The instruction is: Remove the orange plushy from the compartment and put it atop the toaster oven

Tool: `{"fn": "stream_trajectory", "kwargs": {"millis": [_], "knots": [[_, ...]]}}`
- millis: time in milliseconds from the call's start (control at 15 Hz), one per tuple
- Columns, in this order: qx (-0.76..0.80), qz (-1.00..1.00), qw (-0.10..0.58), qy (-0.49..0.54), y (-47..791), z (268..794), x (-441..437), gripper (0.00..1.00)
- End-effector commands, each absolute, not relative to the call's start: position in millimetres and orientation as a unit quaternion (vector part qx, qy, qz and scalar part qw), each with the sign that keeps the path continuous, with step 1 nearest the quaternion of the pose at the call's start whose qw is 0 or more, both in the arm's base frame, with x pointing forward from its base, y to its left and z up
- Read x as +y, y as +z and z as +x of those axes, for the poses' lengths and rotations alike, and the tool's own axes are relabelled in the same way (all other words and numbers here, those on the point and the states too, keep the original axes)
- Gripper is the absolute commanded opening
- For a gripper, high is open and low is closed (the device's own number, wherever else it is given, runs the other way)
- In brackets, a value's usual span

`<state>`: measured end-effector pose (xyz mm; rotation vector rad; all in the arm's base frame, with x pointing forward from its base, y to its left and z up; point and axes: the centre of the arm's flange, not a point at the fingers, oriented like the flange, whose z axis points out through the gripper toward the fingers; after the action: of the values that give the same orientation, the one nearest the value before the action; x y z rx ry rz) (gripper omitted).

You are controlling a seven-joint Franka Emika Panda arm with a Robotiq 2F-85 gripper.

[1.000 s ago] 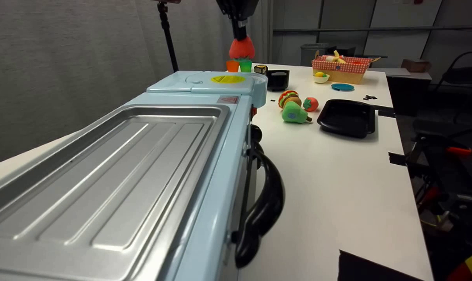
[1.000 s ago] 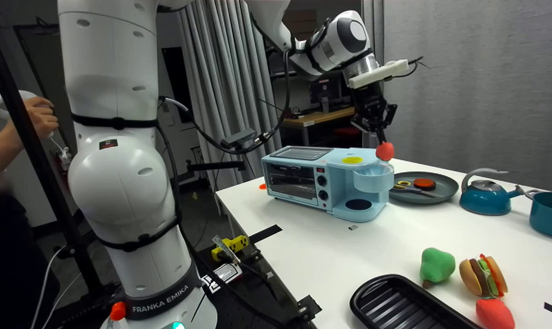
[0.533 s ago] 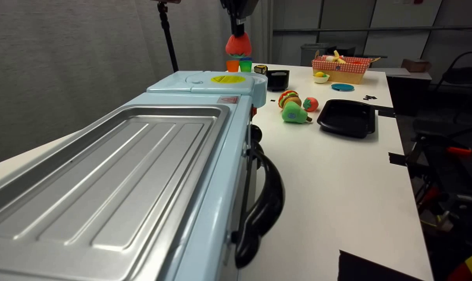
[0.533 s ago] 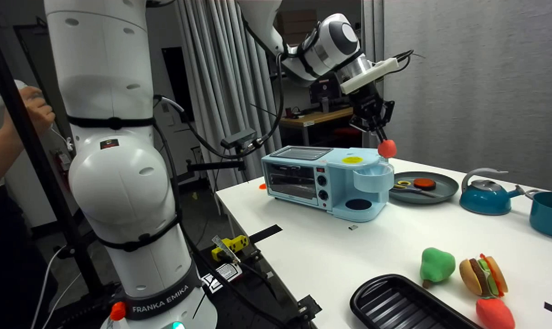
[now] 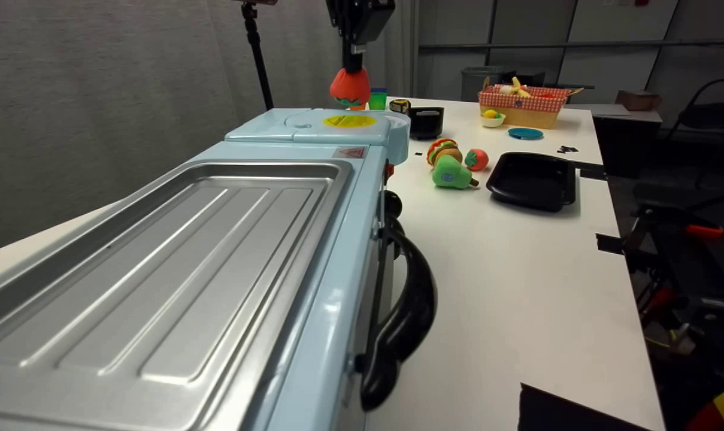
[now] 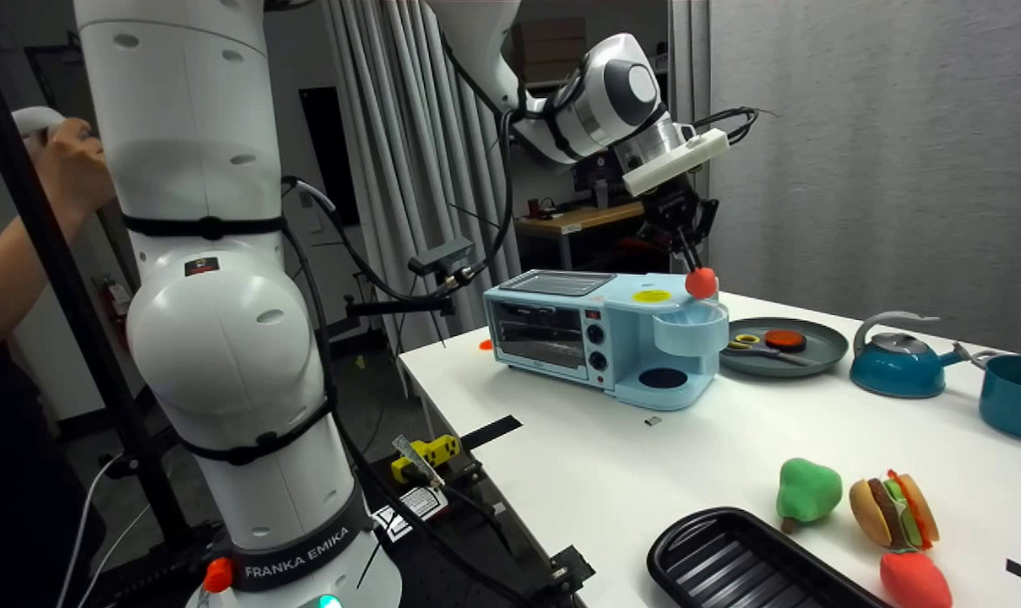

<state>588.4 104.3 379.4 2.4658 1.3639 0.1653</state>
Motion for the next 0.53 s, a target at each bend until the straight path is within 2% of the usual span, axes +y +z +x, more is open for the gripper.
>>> {"fn": "stream_trajectory", "kwargs": {"millis": [0, 133, 200, 467], "knots": [[0.501, 0.851, 0.138, 0.078, 382, 578, 99, 0.02], [0.510, 0.848, 0.117, 0.081, 380, 577, 100, 0.02], [0.513, 0.848, 0.104, 0.078, 391, 591, 141, 0.02], [0.530, 0.841, 0.050, 0.097, 395, 588, 184, 0.02]]}}
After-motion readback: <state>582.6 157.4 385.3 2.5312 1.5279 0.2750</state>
